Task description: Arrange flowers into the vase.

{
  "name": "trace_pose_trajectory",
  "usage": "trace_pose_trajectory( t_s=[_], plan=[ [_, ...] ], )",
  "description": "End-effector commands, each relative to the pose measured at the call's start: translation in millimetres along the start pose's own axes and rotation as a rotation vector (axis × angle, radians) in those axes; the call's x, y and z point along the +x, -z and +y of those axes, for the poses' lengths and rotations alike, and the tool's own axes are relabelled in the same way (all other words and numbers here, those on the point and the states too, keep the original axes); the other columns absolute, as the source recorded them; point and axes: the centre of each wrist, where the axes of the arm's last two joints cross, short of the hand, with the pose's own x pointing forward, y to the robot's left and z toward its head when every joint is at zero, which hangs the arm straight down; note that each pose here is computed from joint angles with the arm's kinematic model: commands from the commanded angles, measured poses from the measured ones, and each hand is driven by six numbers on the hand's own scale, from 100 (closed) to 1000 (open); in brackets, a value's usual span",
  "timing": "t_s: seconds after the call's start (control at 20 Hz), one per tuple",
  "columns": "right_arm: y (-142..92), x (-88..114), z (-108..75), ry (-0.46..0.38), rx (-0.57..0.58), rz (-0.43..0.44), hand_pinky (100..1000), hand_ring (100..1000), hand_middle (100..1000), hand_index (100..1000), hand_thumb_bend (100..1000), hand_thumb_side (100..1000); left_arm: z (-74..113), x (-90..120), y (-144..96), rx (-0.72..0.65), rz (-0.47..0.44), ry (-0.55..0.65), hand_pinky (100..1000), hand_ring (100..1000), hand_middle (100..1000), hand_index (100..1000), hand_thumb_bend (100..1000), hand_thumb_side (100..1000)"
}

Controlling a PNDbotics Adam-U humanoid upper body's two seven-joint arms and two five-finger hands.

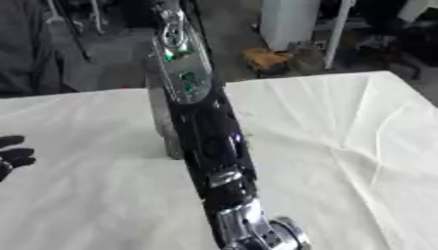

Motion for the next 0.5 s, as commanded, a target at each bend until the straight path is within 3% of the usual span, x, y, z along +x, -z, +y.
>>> trace_pose_trajectory(
  t_s=[0.05,0.3,0.5],
  plan=[
    [8,9,-10.5,0.01,-0.02,-0.031,100,100,100,100,100,813,2.8,5,5,-0.003,-0.023,0.01,764,741,762,795,837,978],
    [8,2,-15.3,0.05,-0.027,0.011,100,100,100,100,100,815,2.8,5,4,-0.003,-0.022,0.01,763,740,761,795,839,978],
    [5,-7,-17.1,0.123,-0.038,0.096,100,100,100,100,100,810,3.0,5,4,-0.002,-0.021,0.01,763,740,761,795,839,978]
  ],
)
